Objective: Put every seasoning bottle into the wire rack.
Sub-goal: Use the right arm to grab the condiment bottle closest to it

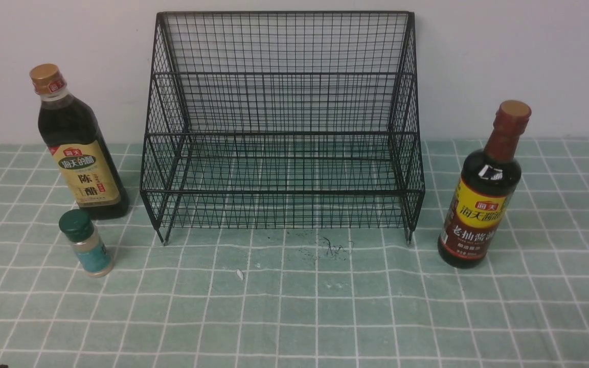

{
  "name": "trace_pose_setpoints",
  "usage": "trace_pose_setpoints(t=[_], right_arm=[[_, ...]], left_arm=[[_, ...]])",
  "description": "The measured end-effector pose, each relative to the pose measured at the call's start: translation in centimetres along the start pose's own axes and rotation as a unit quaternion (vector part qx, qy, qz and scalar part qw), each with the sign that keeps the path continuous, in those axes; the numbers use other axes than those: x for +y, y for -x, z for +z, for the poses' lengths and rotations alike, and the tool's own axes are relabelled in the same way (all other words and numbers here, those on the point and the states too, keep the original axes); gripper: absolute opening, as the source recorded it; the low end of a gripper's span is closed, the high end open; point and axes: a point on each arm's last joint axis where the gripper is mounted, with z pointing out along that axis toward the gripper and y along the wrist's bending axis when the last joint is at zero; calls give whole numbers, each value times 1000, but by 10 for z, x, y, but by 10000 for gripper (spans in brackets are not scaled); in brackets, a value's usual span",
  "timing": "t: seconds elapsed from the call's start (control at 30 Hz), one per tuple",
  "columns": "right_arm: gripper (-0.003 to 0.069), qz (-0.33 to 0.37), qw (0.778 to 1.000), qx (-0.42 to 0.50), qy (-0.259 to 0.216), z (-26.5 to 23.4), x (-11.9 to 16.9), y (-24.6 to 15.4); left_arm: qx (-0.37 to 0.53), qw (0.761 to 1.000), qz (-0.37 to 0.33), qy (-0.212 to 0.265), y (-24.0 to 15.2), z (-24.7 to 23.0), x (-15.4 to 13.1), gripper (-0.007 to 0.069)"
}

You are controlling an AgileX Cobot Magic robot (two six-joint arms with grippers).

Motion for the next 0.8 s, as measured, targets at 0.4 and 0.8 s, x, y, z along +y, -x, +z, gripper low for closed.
trace_pose_setpoints(t=[0.4,0.8], right_arm=[[-15,0,1000,0,0,0,0,0],[-15,207,973,-90,41,-2,4,17]], left_arm=[[0,1000,0,0,0,0,0,-6],[0,1000,0,0,0,0,0,-6]])
